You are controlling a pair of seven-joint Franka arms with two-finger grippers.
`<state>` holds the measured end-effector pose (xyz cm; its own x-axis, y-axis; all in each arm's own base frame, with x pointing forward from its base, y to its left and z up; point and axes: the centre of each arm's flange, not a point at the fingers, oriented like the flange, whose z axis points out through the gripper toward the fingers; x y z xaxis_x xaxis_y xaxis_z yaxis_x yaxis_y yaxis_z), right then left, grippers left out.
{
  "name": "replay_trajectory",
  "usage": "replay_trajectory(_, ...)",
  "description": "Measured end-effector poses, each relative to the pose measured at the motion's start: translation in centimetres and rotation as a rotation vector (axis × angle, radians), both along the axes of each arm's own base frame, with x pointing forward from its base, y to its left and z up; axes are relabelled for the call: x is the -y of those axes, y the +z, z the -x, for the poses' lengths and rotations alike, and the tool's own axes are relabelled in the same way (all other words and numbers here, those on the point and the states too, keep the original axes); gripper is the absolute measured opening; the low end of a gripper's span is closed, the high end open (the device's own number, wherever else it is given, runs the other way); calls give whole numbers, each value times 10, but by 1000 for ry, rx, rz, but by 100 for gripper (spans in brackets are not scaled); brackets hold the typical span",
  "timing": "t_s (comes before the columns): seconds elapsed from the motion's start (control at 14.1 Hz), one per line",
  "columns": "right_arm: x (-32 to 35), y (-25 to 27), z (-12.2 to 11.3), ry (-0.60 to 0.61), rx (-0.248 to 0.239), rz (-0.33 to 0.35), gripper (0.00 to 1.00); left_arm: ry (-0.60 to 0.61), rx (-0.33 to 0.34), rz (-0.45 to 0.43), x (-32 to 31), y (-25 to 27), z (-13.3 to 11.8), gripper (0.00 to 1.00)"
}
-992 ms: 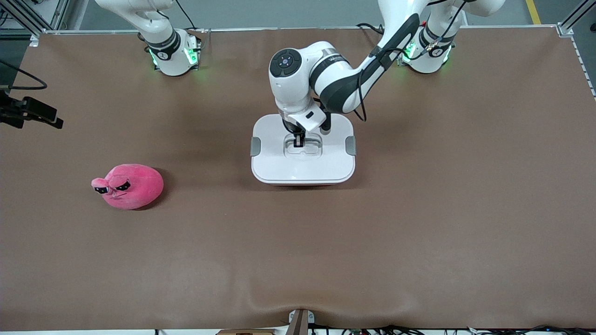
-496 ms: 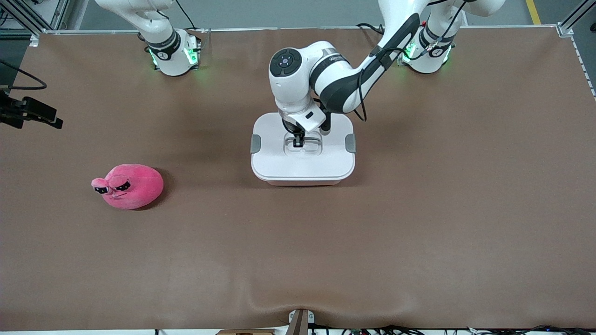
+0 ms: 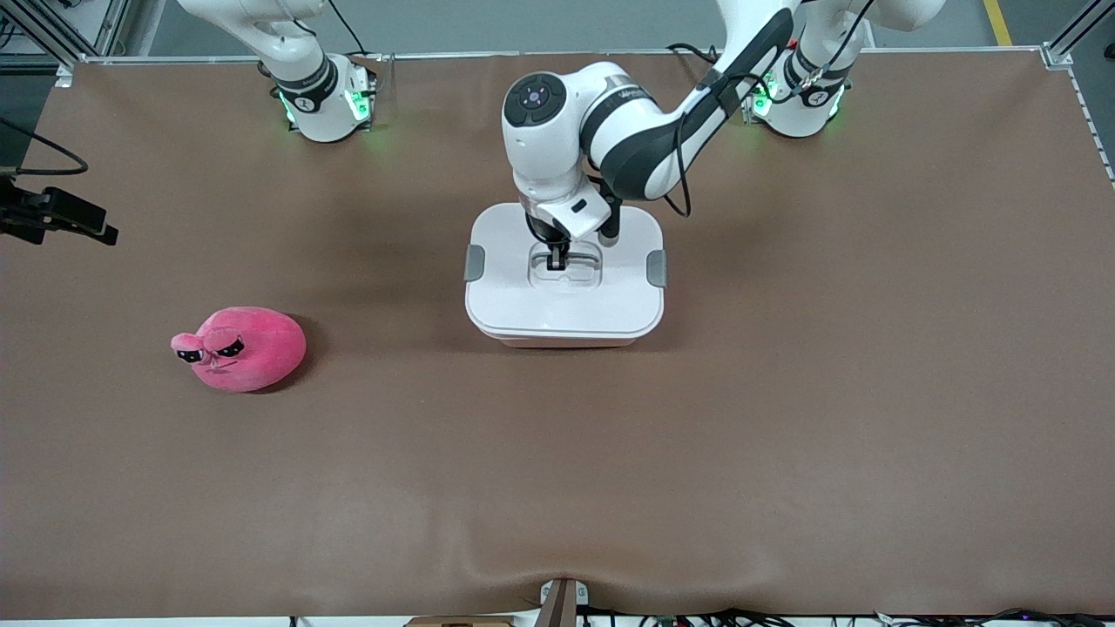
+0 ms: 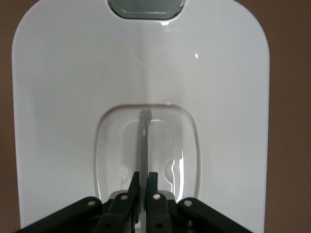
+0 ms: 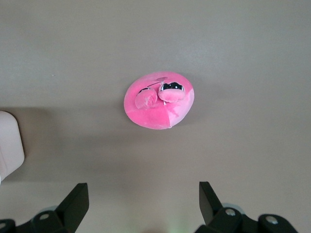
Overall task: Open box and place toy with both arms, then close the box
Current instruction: 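Lift the white lid off the pink tub and carry it aside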
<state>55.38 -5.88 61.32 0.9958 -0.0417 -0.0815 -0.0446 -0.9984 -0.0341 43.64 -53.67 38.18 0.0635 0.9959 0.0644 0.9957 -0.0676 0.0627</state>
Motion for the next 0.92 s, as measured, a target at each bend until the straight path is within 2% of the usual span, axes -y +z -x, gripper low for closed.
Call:
replay_trajectory(0.35,0,0,0,1,1,0,100,-52,32,-18,-17,57,1,7)
replay_trajectory(0.57,-1,-1,0,3,0,0,100,-83,44,-25,-38,89,-6,7)
replay_trajectory(0.92,-5,-35,-14,10,-37,0,100,-173,30,25,-114,149,-52,7)
